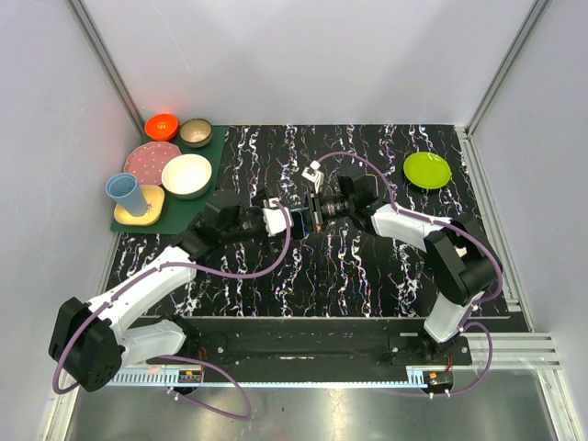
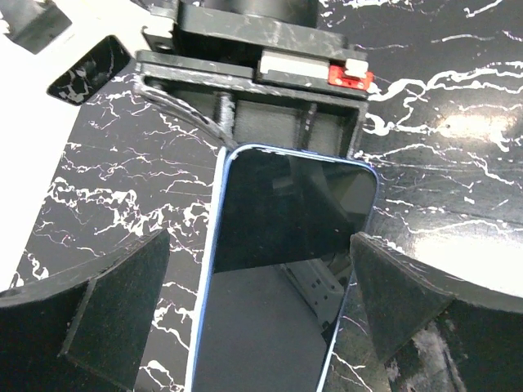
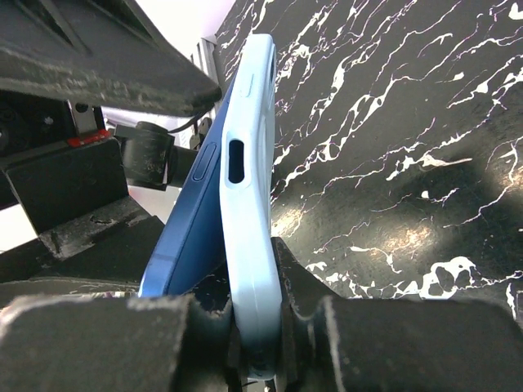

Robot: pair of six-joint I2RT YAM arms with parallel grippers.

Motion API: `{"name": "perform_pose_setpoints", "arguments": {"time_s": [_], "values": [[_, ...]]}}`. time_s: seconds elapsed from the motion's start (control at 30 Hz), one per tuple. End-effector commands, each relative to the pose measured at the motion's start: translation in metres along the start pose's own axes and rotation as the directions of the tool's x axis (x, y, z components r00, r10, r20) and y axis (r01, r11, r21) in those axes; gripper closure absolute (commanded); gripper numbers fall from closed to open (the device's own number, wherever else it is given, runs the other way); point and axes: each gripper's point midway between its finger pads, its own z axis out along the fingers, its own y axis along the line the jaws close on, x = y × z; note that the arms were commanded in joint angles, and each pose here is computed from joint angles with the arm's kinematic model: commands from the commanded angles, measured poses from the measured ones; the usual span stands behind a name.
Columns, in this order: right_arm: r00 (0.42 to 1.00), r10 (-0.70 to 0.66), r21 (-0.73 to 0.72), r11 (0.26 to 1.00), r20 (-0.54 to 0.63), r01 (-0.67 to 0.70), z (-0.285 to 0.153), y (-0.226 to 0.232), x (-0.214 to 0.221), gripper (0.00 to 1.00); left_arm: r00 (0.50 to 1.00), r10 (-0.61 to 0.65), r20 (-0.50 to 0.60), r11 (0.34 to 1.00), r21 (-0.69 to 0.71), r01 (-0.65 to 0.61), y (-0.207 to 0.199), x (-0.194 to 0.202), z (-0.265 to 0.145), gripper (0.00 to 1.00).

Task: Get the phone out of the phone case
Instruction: Remove the phone case from the phone.

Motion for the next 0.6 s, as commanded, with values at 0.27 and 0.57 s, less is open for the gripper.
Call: {"name": "perform_pose_setpoints", "arguments": {"time_s": [0.27, 0.57], "values": [[0.996, -0.088, -0.082, 0.993, 0.026, 0.089, 0.0, 0.031, -0.022, 1.0, 0.99, 0.14, -0.012, 0.99, -0.02, -0.14, -0.003, 0.005, 0.002, 0.01], [0.996, -0.088, -0.08, 0.993, 0.025, 0.09, 0.0, 0.031, -0.022, 1.0, 0.989, 0.143, 0.031, 0.989, 0.024, -0.144, -0.013, -0.005, -0.001, 0.01]]}}
